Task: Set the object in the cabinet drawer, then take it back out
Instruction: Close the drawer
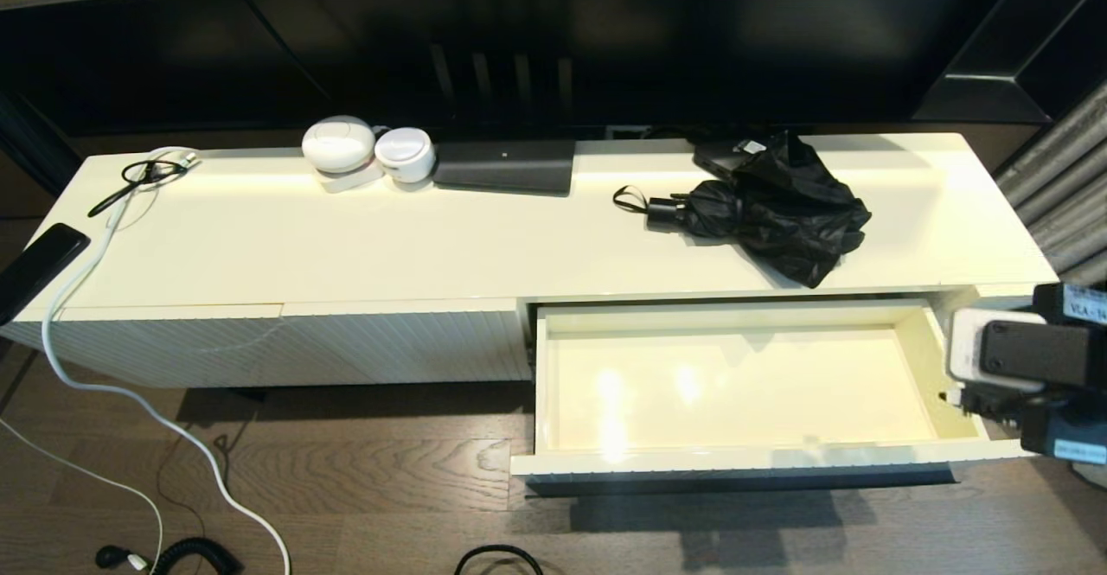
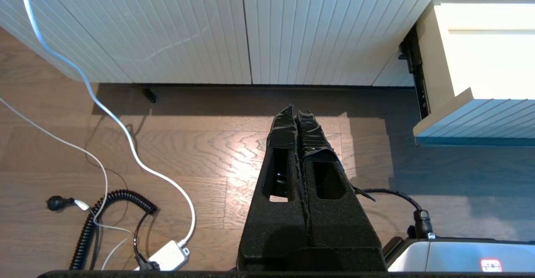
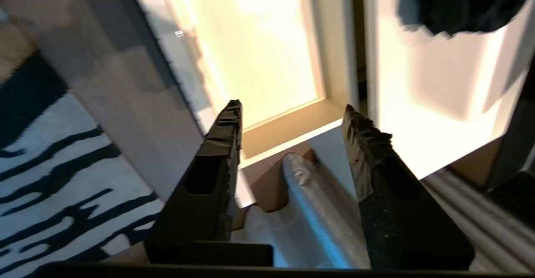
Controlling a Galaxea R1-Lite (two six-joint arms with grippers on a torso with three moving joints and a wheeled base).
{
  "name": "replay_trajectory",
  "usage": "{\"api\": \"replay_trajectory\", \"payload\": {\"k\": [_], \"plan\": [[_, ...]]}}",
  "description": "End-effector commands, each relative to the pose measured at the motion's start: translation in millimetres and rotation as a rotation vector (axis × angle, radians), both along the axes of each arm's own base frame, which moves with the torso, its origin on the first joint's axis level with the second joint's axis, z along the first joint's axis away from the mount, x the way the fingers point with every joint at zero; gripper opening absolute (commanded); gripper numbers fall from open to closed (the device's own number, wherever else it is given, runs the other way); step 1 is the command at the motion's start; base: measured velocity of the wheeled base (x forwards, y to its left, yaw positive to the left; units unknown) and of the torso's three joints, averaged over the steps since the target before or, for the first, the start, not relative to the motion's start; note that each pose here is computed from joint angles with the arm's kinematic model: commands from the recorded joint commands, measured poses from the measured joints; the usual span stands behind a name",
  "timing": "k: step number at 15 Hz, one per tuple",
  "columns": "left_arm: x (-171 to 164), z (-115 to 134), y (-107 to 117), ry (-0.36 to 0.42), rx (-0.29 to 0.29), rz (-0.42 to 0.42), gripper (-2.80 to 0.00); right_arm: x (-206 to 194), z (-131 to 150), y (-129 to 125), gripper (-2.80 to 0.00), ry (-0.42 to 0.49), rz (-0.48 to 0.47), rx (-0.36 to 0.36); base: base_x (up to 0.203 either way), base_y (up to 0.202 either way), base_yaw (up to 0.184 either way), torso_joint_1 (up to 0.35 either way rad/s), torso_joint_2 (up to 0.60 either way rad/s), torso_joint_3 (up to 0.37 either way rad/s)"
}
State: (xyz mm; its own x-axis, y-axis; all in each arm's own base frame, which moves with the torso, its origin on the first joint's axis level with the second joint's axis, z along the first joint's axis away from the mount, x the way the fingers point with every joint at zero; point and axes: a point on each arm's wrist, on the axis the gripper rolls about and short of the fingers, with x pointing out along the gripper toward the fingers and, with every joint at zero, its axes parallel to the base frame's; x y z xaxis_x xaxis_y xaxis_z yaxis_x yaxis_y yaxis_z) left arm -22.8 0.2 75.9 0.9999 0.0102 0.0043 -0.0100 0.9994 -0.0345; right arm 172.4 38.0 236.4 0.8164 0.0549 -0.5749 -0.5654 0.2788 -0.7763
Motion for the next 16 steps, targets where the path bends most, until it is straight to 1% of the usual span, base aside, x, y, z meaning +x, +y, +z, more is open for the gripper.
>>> {"api": "replay_trajectory", "payload": {"k": [1,3,4,5,7,8,11,13,16], "plan": [[0.1,-0.4,0.0,0.001,-0.001,0.001,-2.8,-32.2,-17.8,-6.4,-2.8,0.01,-0.012,0.03,0.0,0.0,0.0,0.0,0.0,0.0],[0.1,-0.4,0.0,0.001,-0.001,0.001,-2.8,-40.9,-39.1,-7.5,-2.8,0.073,-0.052,0.088,0.0,0.0,0.0,0.0,0.0,0.0],[0.1,-0.4,0.0,0.001,-0.001,0.001,-2.8,-41.7,-41.2,-7.3,-2.8,0.08,-0.058,0.103,0.0,0.0,0.0,0.0,0.0,0.0],[0.1,-0.4,0.0,0.001,-0.001,0.001,-2.8,-41.5,-47.8,-6.7,-2.8,0.107,-0.063,0.107,0.0,0.0,0.0,0.0,0.0,0.0],[0.1,-0.4,0.0,0.001,0.0,0.0,-2.8,-36.1,-70.8,-4.7,-2.8,0.199,-0.073,0.094,0.0,0.0,0.0,0.0,0.0,0.0],[0.1,-0.4,0.0,0.001,-0.001,0.001,-2.8,-30.7,-80.0,-3.2,-2.8,0.225,-0.075,0.088,0.0,0.0,0.0,0.0,0.0,0.0],[0.1,-0.4,0.0,0.001,-0.001,0.0,-2.8,-18.8,-95.1,1.0,-2.8,0.231,-0.07,0.087,0.0,0.0,0.0,0.0,0.0,0.0],[0.1,-0.4,0.0,0.001,-0.001,0.001,-2.8,4.7,-120.4,12.2,-2.8,0.287,-0.05,0.065,0.0,0.0,0.0,0.0,0.0,0.0],[0.1,-0.4,0.0,0.001,-0.001,0.001,-2.8,36.1,-152.3,31.3,-2.8,0.299,-0.008,0.052,0.0,0.0,0.0,0.0,0.0,0.0]]}}
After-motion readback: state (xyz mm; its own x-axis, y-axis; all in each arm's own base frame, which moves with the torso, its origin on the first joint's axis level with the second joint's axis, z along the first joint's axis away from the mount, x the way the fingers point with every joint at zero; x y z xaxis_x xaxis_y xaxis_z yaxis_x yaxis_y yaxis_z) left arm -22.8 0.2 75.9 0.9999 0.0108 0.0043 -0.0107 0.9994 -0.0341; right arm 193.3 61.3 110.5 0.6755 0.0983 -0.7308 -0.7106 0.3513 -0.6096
